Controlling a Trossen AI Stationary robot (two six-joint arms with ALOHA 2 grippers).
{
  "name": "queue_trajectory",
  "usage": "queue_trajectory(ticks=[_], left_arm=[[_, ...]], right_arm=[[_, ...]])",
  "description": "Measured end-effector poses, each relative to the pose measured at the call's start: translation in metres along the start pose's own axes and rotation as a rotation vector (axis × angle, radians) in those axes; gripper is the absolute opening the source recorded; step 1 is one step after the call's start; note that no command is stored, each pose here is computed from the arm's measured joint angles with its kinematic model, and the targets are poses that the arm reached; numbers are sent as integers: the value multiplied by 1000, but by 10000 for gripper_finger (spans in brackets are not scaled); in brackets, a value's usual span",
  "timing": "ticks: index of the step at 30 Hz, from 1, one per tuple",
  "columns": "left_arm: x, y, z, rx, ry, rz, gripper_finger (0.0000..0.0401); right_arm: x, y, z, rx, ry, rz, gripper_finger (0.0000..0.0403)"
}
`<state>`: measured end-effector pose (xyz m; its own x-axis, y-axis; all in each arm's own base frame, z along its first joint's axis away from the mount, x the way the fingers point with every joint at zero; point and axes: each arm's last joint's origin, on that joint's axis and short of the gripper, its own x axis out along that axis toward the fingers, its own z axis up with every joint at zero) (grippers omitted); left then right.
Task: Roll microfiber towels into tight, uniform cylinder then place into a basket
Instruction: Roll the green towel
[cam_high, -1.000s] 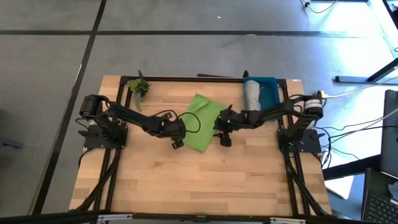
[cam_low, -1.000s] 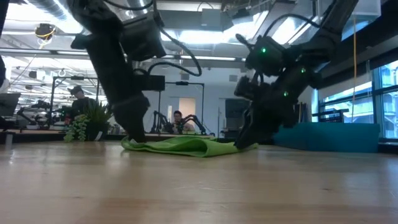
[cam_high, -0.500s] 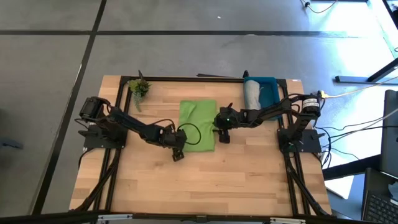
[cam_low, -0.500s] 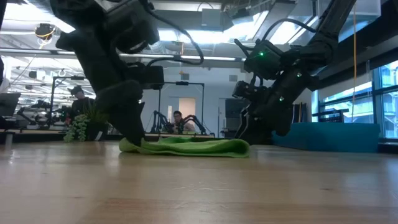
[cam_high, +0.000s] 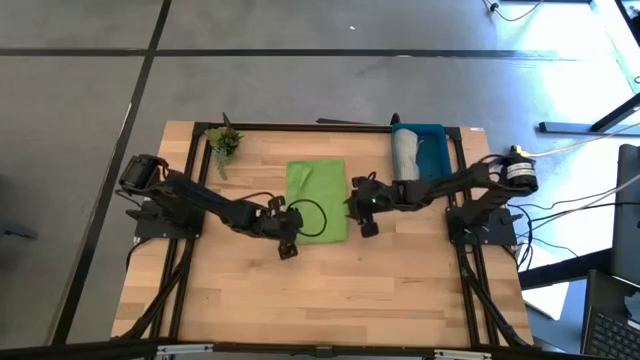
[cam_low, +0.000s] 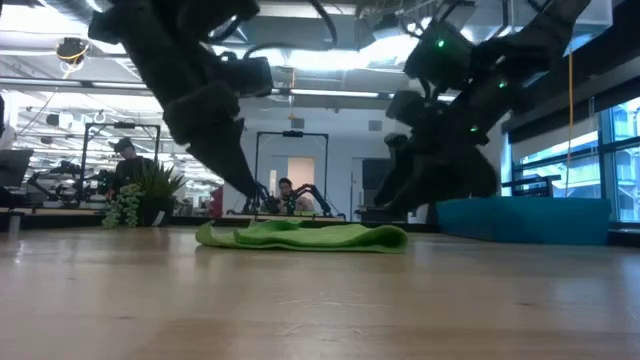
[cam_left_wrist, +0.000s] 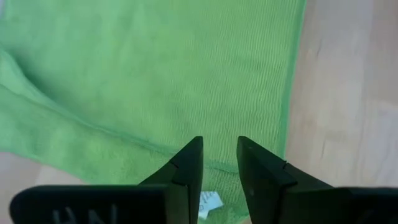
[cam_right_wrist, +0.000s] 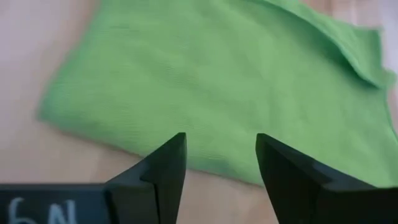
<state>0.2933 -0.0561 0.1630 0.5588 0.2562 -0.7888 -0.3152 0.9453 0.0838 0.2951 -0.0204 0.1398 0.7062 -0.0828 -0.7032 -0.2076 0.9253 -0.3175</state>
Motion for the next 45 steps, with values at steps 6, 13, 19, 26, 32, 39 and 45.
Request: queue_trajectory(ticks=[6,13,19,26,32,39,45], left_arm=[[-9,-1,3,2,-36,11,89],[-9,0,2,4,-31,16,89],[-10,-2,2,4,-35,11,89],[-10,-2,2,4,-38,9,89],[-10,-2,2,4,-38,9,89],[-10,-2,2,4,-38,9,89],[-10,-3,2,6,-39,7,89]], right_arm=[[-1,33,9,-108,-16,117,194],[7,54,16,-150,-80,172,194],[24,61,6,-158,-45,191,194],[31,62,3,-151,-31,172,187],[31,61,3,-120,-19,130,128],[32,59,3,-40,-8,78,14],[33,48,15,-22,-44,13,9]])
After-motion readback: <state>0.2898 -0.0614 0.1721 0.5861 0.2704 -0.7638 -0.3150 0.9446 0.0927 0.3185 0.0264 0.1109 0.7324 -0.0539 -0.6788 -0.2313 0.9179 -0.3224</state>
